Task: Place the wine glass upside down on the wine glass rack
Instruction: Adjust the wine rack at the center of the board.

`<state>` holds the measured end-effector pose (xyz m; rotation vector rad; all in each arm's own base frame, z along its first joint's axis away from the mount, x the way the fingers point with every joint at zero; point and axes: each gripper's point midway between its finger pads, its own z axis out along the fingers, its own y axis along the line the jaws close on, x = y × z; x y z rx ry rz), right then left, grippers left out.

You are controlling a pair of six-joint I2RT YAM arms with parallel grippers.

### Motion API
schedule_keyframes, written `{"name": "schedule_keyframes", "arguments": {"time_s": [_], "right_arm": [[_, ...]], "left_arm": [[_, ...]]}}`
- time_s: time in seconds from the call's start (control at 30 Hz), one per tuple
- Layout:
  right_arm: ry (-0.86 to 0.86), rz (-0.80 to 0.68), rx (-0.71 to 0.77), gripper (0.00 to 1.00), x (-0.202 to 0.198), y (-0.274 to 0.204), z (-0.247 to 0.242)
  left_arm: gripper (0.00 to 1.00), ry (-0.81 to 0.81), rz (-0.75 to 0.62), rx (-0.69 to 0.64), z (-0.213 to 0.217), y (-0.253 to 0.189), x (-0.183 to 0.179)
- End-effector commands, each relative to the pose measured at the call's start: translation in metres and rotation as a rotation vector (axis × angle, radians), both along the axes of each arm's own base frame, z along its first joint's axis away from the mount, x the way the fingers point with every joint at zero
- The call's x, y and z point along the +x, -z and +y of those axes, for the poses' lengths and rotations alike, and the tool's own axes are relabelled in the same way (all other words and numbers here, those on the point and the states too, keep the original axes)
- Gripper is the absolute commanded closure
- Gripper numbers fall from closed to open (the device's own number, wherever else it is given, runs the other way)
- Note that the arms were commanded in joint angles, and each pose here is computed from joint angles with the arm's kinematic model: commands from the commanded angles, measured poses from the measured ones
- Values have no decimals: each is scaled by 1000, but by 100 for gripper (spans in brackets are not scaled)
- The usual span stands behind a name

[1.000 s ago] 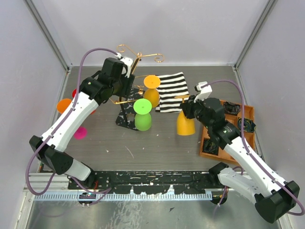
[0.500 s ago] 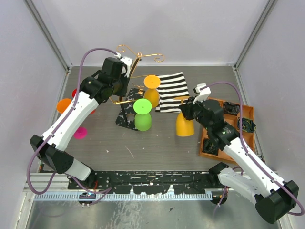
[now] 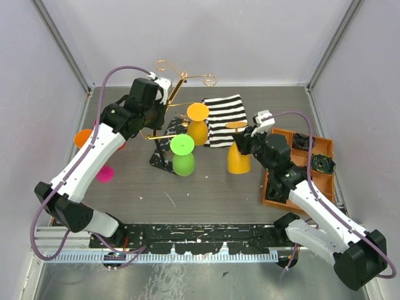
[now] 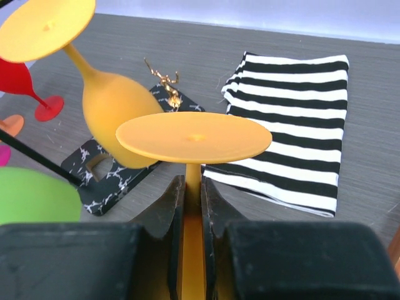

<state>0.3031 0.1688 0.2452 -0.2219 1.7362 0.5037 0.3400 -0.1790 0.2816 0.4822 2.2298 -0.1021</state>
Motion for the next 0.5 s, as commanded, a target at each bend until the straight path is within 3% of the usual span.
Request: {"name": "schedule_keyframes", "arguments": {"time_s": [0.0,0.47], "right_arm": [[10,-204,66,99,12,-40,2],[-30,-595,96,100,50,-83,29]], "left_arm": [[84,32,13,-13,10,-7,-26],[81,51,-40,-19,10,1,-23]]}}
